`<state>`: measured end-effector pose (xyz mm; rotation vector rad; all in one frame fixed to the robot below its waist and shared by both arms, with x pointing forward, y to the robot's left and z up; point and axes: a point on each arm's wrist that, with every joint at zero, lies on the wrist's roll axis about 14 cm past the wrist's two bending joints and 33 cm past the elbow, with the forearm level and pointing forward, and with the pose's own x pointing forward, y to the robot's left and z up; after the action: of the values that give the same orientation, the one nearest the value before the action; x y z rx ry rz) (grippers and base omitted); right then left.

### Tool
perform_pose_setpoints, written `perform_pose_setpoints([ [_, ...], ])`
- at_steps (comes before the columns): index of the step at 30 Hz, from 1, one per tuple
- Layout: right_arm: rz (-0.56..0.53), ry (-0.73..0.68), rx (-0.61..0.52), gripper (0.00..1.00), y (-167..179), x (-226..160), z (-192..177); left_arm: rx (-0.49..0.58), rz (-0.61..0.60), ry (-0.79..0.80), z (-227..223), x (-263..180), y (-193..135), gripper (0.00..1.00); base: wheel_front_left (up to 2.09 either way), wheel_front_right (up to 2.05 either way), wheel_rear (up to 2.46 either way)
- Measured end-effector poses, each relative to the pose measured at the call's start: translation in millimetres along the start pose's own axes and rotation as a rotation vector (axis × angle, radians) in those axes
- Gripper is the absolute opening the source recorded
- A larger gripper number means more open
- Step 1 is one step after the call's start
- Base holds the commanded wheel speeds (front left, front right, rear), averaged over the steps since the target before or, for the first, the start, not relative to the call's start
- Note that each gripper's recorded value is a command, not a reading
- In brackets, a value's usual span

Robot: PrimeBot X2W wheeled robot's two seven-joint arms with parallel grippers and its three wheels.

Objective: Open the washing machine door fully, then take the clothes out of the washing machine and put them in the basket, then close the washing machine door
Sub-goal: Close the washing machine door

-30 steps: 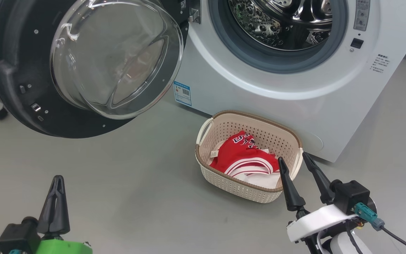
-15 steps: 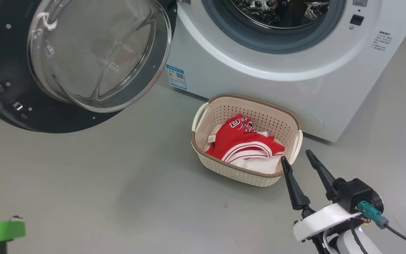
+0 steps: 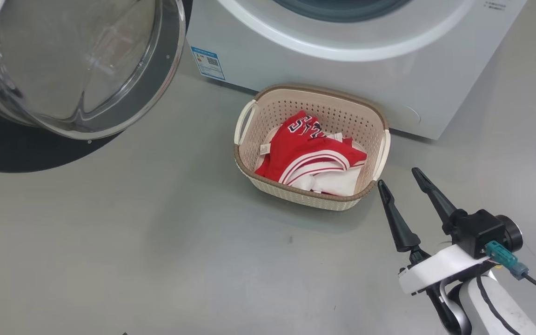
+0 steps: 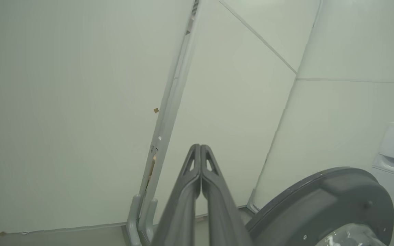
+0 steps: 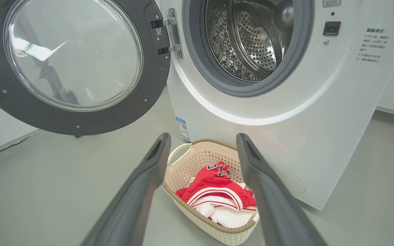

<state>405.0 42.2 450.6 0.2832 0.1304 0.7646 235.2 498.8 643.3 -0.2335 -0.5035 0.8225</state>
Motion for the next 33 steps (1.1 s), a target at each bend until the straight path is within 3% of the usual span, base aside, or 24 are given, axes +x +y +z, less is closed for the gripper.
perform_pose_setpoints([
  [4, -0.038, 0.004, -0.004, 1.00, -17.2, -3.5, -2.2, -0.101, 0.074, 0.000, 4.4, 28.4, 10.9, 0.00, 0.00, 0.00, 0.00],
  [19, -0.103, 0.021, 0.010, 1.00, -48.9, -7.5, -12.3, -0.698, 0.329, 0.316, -103.4, 65.8, 9.9, 0.00, 0.00, 0.00, 0.00],
  [33, -0.146, 0.034, 0.005, 1.00, -65.2, -15.3, -16.8, -0.844, 0.442, 0.521, -166.9, 63.2, 5.4, 0.00, 0.00, 0.00, 0.00],
])
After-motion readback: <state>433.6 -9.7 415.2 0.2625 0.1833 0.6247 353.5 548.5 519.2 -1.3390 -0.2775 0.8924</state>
